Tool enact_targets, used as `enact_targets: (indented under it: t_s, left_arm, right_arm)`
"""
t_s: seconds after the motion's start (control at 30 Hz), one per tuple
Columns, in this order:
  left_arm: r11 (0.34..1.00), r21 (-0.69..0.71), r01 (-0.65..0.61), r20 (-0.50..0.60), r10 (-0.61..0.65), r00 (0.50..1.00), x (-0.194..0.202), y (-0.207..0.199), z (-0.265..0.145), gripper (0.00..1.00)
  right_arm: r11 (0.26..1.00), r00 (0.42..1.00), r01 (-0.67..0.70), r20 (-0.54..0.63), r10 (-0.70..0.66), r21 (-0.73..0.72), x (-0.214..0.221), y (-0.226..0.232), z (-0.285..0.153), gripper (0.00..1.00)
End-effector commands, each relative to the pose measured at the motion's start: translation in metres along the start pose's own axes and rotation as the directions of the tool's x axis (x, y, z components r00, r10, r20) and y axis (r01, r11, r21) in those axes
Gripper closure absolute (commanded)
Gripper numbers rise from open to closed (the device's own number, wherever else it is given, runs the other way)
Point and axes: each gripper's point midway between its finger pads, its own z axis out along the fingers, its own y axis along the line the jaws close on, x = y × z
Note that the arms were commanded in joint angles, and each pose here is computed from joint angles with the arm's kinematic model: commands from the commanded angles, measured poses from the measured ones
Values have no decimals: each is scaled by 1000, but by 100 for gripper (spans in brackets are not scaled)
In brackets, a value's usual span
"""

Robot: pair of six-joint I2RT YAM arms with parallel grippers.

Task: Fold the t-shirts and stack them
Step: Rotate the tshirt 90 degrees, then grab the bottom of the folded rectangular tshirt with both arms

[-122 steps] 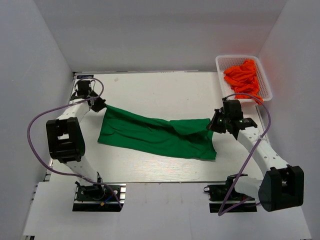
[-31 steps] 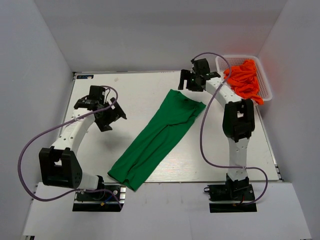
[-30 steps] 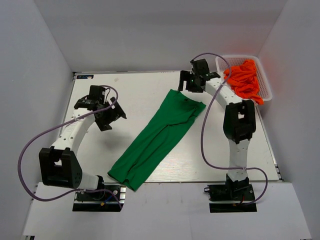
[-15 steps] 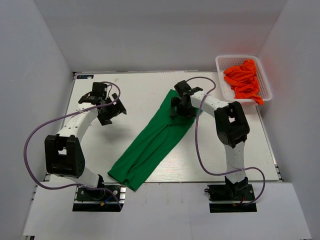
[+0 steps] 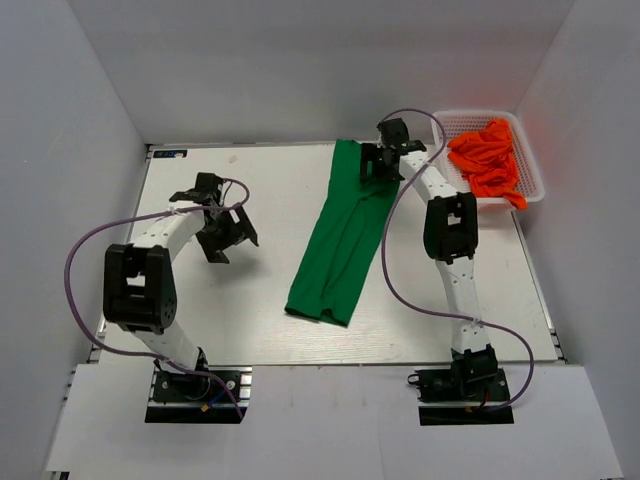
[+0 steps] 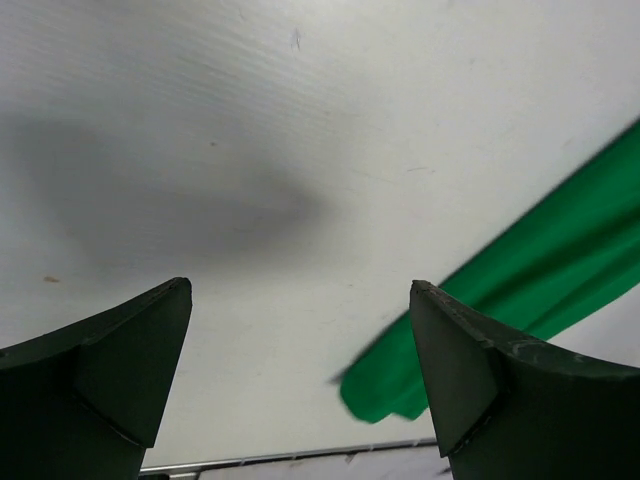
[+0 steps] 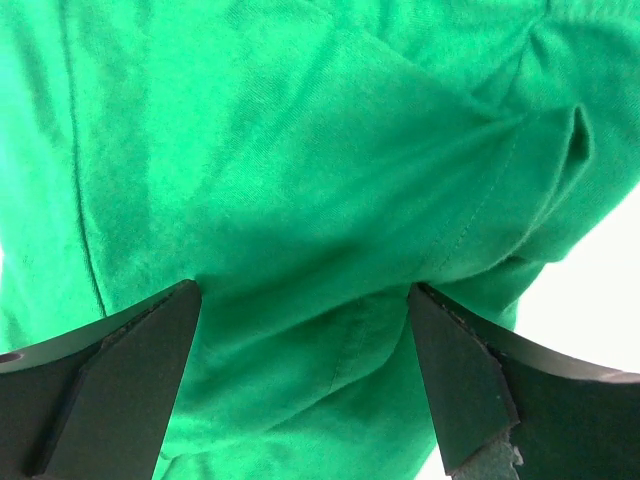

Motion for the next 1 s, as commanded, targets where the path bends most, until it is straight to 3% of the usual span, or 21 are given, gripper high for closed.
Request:
enact_targets:
  t_s: [0.0, 0.1, 0.2, 0.3, 0.37, 0.4, 0.47, 0.5, 0.57, 0.6, 0.63, 0.67, 0.73, 0.77, 0.8, 0.97]
  left_arm:
    - [995, 97, -38, -81, 46, 996, 12, -19, 3, 0]
    - [982, 181, -50, -87, 67, 994, 10, -34, 6, 0]
    - [966, 239, -100, -65, 119, 991, 8, -47, -1, 0]
    - [946, 289, -146, -59, 169, 984, 12, -56, -6, 0]
    - [921, 343, -182, -64, 217, 974, 24, -70, -8, 0]
    - [910, 360, -208, -74, 250, 965, 36, -73, -7, 0]
    - [900, 372, -227, -95, 280, 955, 50, -78, -4, 0]
    - [898, 372, -236, -108, 295, 949, 60, -78, 0, 0]
    - [899, 337, -278, -129, 337, 933, 80, -76, 8, 0]
    - [896, 332, -294, -128, 352, 927, 84, -77, 9, 0]
    - [896, 310, -318, -150, 376, 914, 99, -73, 15, 0]
    - [892, 313, -327, -152, 387, 909, 104, -73, 17, 0]
    - [887, 308, -344, -161, 405, 900, 113, -72, 20, 0]
    - [885, 304, -353, -184, 418, 890, 125, -68, 23, 0]
    - [884, 297, -361, -185, 424, 886, 128, -66, 26, 2]
    - [865, 307, -396, -208, 467, 860, 154, -60, 35, 24]
  right_arm:
    - [954, 953, 264, 188, -236, -140, -38, 22, 11, 10]
    - [917, 873, 362, 407, -269, -169, -91, 48, -2, 10]
    - [913, 829, 365, 509, -230, -181, -128, 59, -32, 10]
    - [915, 805, 370, 548, -227, -163, -145, 67, -81, 10]
    - [929, 832, 322, 523, -187, -181, -136, 70, -109, 10]
    - [941, 846, 291, 507, -167, -175, -132, 69, -149, 10]
    - [953, 915, 203, 389, -104, -224, -88, 69, -150, 10]
    - [952, 926, 183, 370, -83, -244, -68, 68, -186, 10]
    - [964, 991, 52, 132, -17, -261, 33, 60, -161, 10]
    - [943, 983, 55, 184, 7, -328, 31, 72, -212, 10]
    - [950, 1000, -12, 17, 18, -311, 103, 57, -193, 10]
    - [934, 995, -94, -20, 93, -345, 118, 69, -213, 10]
    - [894, 990, -140, -74, 120, -426, 146, 83, -246, 10]
    - [883, 955, -262, -238, 178, -390, 202, 79, -237, 10]
    - [871, 950, -272, -259, 175, -409, 215, 86, -242, 10]
    - [849, 913, -340, -357, 195, -405, 264, 94, -252, 10]
